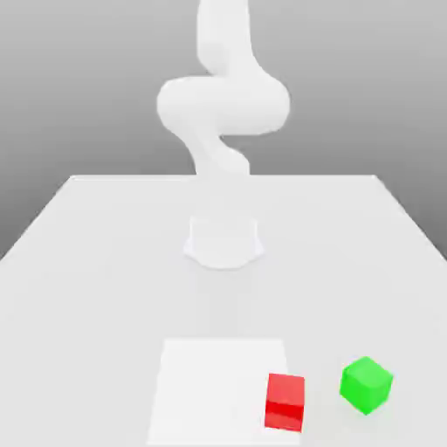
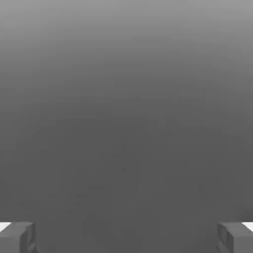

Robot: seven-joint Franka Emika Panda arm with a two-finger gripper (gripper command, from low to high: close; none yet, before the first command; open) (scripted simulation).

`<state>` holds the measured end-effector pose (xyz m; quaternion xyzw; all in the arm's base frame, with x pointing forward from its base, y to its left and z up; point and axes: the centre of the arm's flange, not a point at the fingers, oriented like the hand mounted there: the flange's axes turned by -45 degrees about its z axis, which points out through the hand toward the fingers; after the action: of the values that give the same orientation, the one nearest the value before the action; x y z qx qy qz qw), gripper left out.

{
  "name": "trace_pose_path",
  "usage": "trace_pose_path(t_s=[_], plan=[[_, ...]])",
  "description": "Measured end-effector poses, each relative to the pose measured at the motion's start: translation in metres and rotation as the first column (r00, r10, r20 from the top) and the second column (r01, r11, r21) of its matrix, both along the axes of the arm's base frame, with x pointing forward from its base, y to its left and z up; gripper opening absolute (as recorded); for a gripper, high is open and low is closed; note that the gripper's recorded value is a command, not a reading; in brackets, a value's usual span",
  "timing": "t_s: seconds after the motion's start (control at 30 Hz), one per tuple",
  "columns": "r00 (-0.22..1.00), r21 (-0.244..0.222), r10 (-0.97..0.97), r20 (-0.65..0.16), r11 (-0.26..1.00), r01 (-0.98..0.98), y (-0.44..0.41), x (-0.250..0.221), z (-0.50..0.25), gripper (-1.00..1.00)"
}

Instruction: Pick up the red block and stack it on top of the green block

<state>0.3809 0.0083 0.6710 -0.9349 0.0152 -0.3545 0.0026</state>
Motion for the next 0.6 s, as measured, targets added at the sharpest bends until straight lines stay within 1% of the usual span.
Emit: trace_pose_path(t_s=[0.13,0.3,0.47,0.6], plan=[[0.992,0.009,-0.024,-0.124,1.000,0.025,0.013,0.047,-0.072,0.00],[0.962,0.014,-0.050,-0.269,0.998,0.056,0.029,0.086,-0.167,0.00],[0.910,0.015,-0.071,-0.408,0.996,0.085,0.044,0.103,-0.265,0.00],[0.854,0.014,-0.083,-0.513,0.994,0.105,0.058,0.101,-0.344,0.00]])
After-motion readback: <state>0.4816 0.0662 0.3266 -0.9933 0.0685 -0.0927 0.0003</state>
